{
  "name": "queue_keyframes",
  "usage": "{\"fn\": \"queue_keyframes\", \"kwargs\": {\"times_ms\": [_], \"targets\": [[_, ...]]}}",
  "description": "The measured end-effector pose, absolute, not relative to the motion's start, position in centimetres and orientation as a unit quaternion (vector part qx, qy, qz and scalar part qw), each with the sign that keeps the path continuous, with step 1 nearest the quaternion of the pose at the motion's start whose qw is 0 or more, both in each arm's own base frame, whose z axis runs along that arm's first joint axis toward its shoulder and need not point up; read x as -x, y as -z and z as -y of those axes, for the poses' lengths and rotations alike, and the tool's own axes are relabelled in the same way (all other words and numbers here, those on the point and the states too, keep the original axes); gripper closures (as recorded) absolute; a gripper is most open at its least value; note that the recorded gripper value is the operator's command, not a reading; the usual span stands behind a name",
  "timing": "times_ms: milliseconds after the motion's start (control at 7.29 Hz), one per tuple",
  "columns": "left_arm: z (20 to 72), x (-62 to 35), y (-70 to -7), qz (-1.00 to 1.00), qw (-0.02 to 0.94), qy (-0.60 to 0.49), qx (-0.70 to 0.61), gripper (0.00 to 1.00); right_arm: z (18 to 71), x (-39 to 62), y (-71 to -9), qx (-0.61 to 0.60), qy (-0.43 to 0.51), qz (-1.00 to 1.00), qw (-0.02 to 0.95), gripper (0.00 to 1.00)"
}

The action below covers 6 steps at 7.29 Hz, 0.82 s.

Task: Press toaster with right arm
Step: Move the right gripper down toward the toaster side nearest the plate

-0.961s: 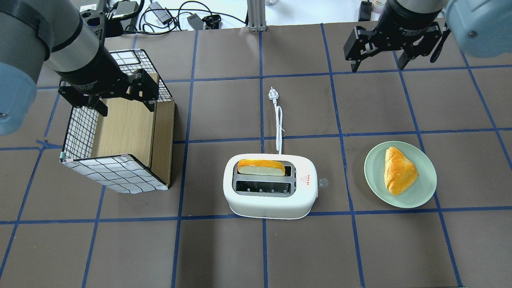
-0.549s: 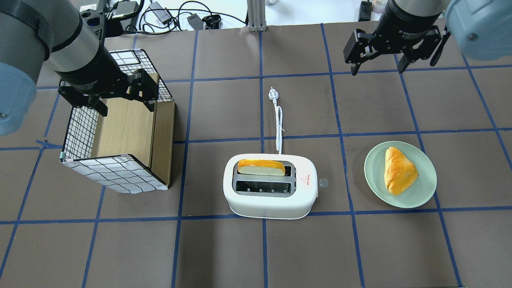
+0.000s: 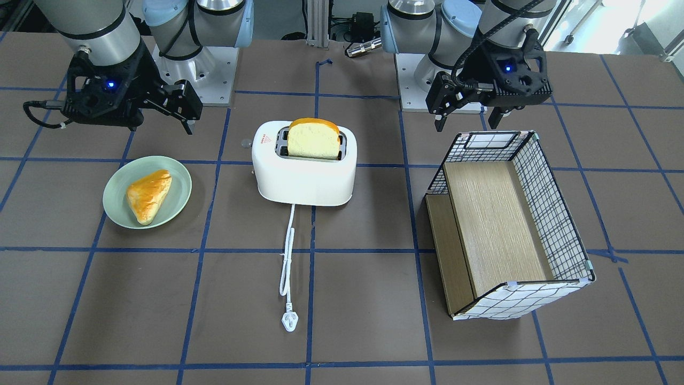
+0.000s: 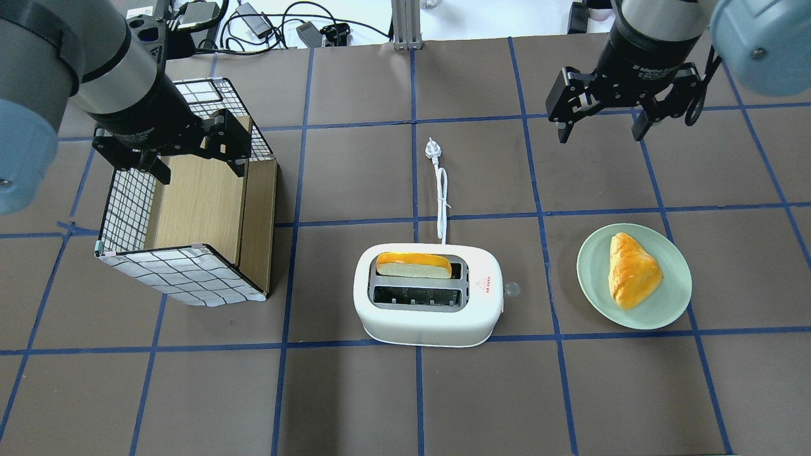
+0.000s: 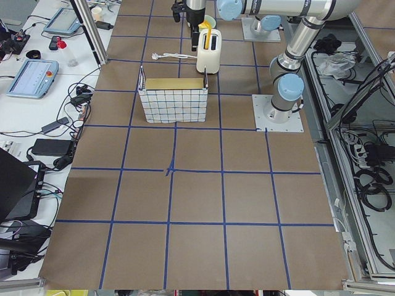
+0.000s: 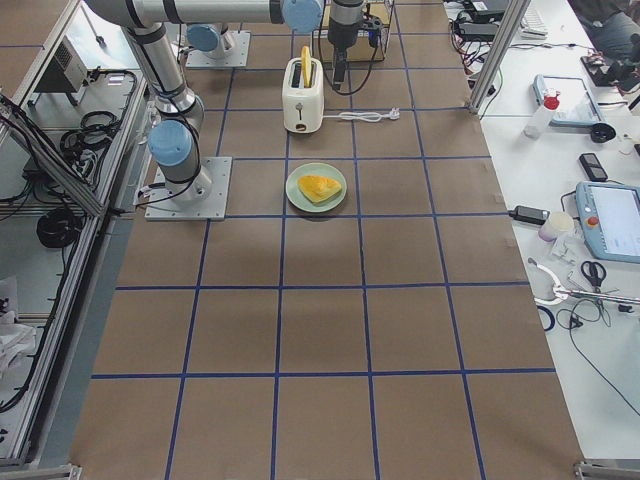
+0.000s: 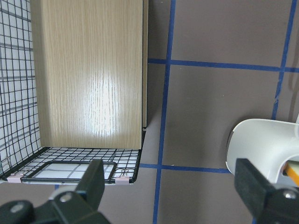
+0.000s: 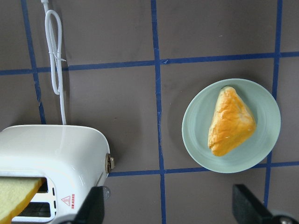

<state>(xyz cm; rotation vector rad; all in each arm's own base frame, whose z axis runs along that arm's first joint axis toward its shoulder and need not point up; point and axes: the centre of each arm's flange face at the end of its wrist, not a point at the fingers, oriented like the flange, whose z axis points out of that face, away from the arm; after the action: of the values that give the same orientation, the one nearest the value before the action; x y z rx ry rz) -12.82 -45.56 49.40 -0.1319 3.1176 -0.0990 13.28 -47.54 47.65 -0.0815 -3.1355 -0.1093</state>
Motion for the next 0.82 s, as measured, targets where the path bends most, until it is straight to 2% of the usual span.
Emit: {"fn": "queue_keyframes", "kwargs": {"times_ms": [137,275,412,824], "targets": [[45.6,12.8,-49.4,-0.999,0.01,0.032,0.042,0.0,46.7,-13.3,-46.9,0.026,0.026,0.999,0.001,0.09],[45.5,12.8,-49.4,-0.999,0.01,0.032,0.042,0.0,46.3,-13.3,-45.9,0.024,0.01,1.0,-0.001,0.18],[45.5,12.8,-49.4,-0.999,0.01,0.032,0.042,0.0,46.0,-13.3,-44.9,0.021,-0.003,1.0,-0.004,0.33],[45.5,12.8,-49.4,-0.999,0.01,0.032,0.042,0.0,44.5,-13.5,-41.2,0.02,0.028,0.999,-0.015,0.98]]}}
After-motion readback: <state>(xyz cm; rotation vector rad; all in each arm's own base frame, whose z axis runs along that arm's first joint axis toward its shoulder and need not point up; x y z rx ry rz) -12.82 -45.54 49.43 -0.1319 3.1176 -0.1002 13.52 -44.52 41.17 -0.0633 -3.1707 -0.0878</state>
